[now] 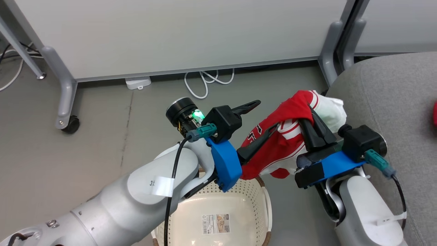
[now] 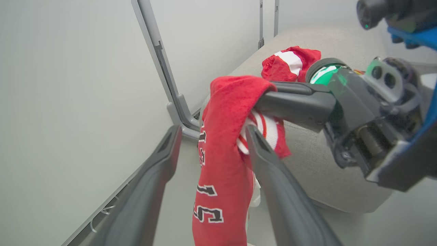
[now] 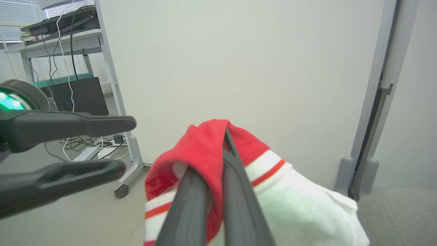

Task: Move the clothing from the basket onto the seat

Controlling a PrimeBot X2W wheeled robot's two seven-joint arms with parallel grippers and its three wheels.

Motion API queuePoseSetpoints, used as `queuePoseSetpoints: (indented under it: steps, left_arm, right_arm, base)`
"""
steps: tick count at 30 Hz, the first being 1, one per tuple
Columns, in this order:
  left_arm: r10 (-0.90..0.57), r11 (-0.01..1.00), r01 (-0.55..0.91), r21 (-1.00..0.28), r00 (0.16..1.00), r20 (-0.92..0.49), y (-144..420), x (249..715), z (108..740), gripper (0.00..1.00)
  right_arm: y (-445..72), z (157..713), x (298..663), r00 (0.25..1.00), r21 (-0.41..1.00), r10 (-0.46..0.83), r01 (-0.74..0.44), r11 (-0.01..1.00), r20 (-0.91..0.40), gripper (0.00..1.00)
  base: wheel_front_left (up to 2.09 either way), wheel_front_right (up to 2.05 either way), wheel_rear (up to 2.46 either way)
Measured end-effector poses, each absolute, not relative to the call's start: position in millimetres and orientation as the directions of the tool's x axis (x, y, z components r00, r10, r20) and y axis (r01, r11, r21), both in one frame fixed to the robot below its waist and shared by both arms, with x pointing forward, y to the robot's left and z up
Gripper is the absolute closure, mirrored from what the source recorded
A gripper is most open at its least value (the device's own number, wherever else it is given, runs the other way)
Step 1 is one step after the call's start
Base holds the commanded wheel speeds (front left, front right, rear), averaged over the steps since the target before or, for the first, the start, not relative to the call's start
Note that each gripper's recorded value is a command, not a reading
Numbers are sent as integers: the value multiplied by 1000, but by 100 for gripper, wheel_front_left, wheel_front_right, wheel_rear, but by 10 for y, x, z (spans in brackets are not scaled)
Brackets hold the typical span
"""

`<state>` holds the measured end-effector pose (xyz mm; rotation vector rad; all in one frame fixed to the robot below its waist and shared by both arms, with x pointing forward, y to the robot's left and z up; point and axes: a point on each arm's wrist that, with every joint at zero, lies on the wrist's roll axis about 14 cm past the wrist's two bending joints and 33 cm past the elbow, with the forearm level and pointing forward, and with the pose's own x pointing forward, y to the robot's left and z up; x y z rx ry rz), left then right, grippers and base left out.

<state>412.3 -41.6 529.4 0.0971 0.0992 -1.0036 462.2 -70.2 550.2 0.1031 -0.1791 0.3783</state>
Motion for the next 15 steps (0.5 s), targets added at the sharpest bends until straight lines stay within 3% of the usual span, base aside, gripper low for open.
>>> queuePoseSetpoints:
  steps: [15]
  left_arm:
    - [-904, 413, 911, 8, 411, -115, -857, 4108, 5161, 0]
  right_arm:
    - [-1587, 5547, 4623, 968, 47, 133, -146, 988, 212, 100]
  base:
    - [0, 0, 0]
